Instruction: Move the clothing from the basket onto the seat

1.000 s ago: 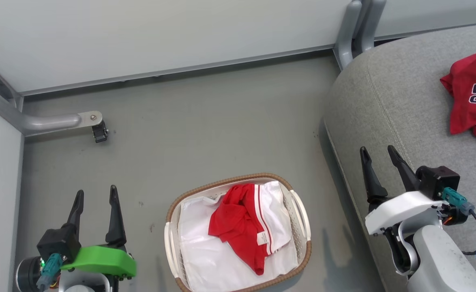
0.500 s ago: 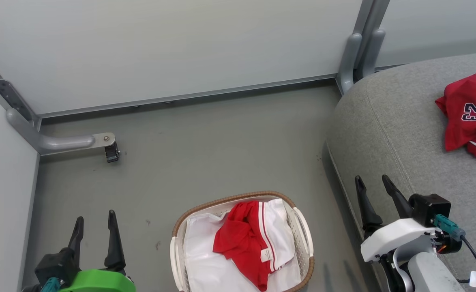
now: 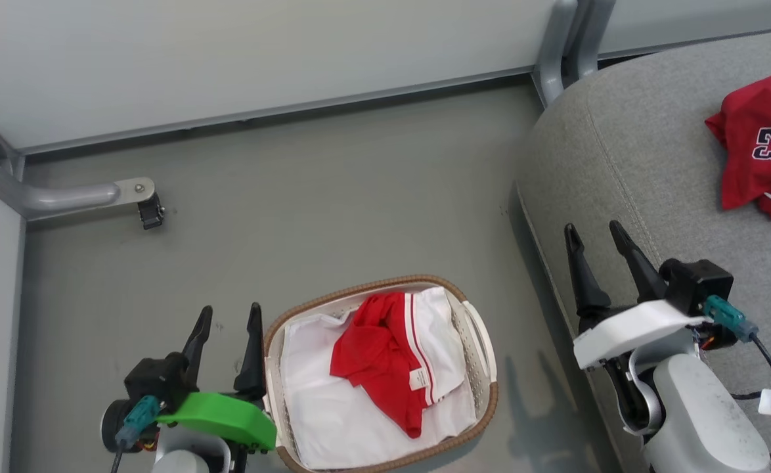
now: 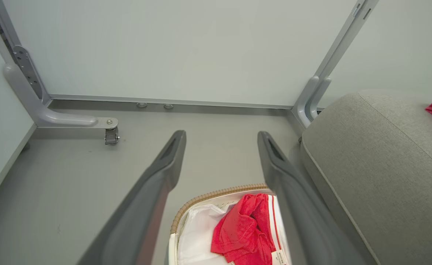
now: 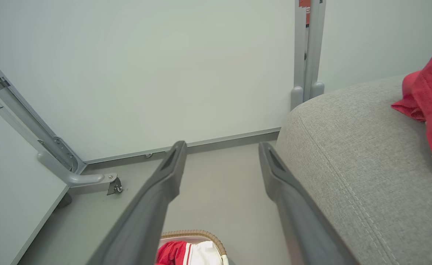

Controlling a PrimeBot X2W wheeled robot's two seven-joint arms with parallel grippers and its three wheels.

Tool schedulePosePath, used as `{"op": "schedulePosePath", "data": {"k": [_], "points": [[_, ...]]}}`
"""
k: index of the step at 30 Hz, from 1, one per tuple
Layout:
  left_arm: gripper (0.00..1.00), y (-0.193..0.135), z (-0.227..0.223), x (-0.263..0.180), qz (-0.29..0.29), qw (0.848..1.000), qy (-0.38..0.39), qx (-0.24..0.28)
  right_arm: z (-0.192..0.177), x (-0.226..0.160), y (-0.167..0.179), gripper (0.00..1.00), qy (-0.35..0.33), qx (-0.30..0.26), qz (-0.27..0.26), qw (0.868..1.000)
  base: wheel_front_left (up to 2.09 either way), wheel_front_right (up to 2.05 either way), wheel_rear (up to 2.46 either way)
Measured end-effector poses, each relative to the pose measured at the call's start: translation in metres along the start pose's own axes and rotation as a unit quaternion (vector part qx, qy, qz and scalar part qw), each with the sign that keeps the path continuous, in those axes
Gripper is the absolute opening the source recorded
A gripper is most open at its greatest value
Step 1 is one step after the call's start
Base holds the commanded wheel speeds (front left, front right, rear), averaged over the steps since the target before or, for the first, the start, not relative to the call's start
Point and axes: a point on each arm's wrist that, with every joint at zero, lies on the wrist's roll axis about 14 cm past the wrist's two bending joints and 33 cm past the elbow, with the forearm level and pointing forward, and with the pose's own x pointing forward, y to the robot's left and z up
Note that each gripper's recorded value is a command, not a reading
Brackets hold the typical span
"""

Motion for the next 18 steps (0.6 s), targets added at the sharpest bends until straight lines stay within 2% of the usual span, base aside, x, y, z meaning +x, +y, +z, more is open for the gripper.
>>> {"op": "schedulePosePath", "data": {"k": [9,18], "points": [[1.0,-0.037,-0.048,0.053,-0.073,0.995,0.073,0.005,0.013,0.037,-0.003,1.0,-0.032,0.005,0.012,0.999,0.0,0.0,0.0],[1.0,-0.051,-0.13,0.085,-0.111,0.976,0.185,0.006,0.006,0.061,-0.018,1.0,-0.044,0.008,0.005,0.999,0.0,0.0,0.0]]}}
